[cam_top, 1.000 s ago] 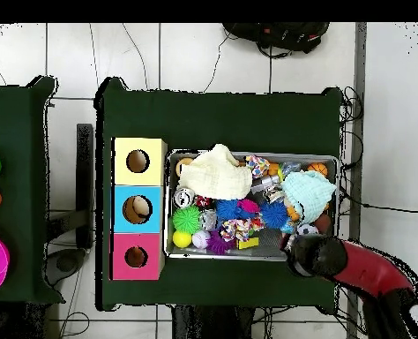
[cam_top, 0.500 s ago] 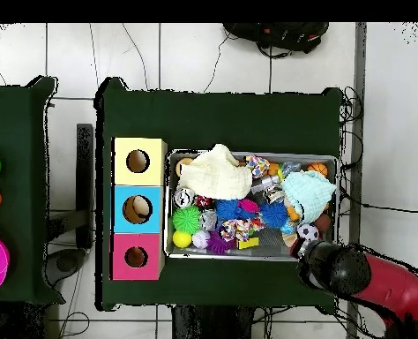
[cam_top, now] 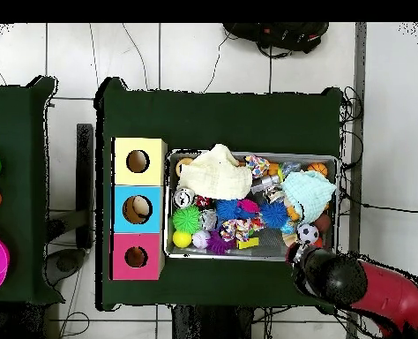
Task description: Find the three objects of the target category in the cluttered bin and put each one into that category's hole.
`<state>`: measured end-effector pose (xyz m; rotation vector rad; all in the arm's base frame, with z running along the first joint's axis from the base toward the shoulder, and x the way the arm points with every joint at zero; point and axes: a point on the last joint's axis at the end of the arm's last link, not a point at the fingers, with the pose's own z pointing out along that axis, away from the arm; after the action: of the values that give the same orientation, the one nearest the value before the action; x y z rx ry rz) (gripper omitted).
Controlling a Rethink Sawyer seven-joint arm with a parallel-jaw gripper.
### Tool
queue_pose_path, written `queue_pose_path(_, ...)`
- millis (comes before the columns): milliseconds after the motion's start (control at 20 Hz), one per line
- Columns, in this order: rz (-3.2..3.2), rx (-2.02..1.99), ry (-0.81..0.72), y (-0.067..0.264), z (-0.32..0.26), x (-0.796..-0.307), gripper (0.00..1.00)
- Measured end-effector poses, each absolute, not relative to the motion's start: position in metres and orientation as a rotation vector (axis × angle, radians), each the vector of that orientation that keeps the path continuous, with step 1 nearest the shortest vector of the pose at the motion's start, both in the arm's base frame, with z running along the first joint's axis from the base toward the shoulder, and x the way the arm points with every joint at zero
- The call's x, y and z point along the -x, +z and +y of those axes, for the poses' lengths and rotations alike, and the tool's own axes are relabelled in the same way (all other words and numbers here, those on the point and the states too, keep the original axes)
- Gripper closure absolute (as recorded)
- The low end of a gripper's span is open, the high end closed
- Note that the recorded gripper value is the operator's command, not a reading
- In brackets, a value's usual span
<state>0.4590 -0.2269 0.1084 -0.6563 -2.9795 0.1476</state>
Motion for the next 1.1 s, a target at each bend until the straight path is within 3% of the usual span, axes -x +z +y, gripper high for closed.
queue_pose_path(800,-3.135,0.155,0.116,0.097,-0.07,-0.412,1.0)
queue_pose_path(1100,-3.126,0.113,0.103,0.106,-0.045,-0.378,1.0)
